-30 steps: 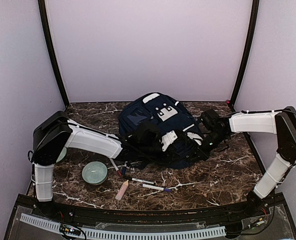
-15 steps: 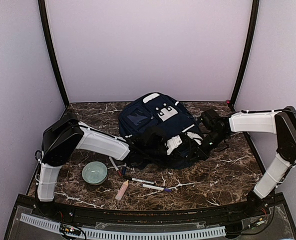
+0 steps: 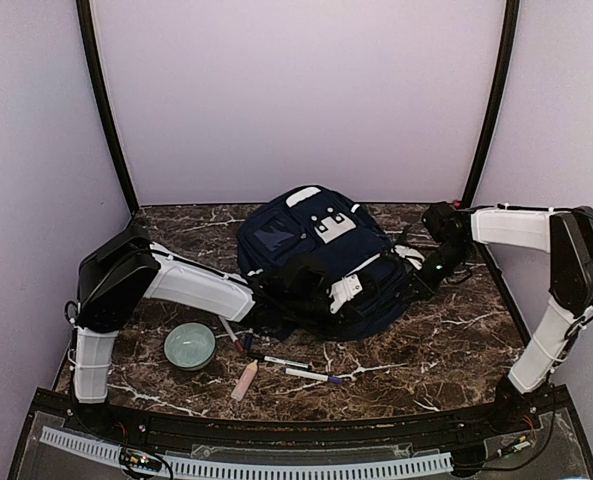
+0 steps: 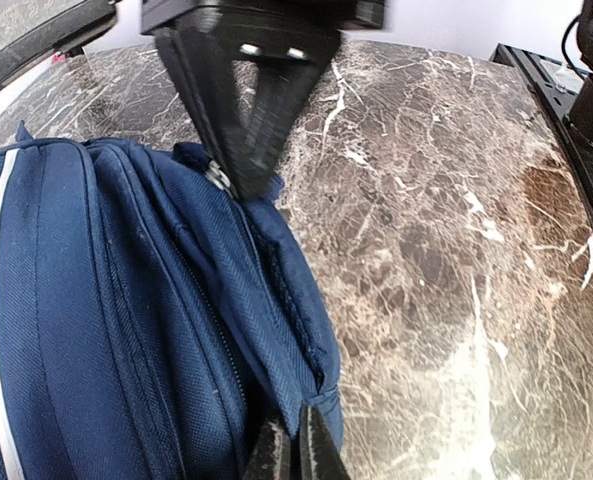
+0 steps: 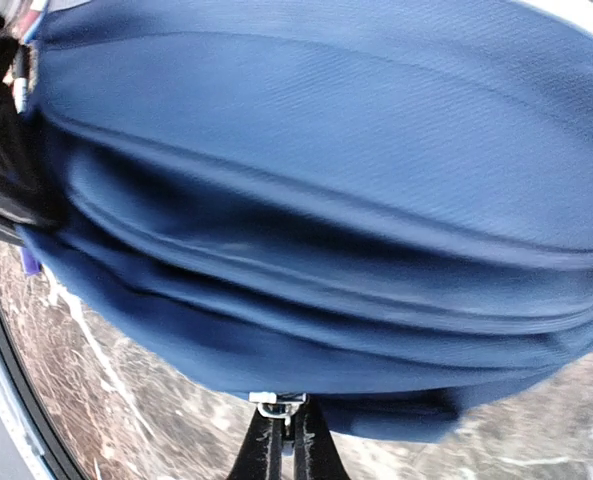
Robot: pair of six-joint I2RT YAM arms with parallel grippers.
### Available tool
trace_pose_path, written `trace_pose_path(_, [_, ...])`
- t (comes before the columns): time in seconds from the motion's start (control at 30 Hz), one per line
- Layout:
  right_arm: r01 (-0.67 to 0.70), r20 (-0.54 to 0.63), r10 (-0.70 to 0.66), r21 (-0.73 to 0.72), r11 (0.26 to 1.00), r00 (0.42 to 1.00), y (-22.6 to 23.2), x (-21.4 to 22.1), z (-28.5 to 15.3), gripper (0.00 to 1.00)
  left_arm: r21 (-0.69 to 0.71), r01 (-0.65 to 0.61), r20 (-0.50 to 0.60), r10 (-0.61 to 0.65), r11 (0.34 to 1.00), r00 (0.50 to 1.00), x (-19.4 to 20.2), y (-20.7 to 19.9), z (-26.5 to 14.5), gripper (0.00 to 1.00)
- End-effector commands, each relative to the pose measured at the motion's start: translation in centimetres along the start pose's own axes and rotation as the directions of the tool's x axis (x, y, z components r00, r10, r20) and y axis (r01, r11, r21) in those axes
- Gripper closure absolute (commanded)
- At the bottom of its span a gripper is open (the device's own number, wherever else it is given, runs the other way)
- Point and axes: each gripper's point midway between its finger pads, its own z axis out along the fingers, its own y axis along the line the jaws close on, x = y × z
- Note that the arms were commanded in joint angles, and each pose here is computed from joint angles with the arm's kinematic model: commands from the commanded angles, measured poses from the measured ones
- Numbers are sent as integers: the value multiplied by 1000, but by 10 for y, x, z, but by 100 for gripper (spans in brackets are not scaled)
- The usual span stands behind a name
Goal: Pack the student bag
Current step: Zip the student bag into the largest pocket of the bag.
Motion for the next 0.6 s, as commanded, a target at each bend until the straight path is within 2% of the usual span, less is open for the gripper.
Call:
trace_pose_path(0.0, [52,-84,-37,182,982,996,-56,1,-22,100,101,-16,-89,25,995,996,18,-32,-27,100])
trace_pose_path(0.37, [186,-253,-137,180,966,958,-109,-10,-28,100,193,-84,-177,119,978,977,38,-70,-44,100])
trace_pose_path(0.57, [191,-315,-120,205,960,941,-134,-7,-25,100,189,-94,-189,130,978,973,41,-74,-49,100])
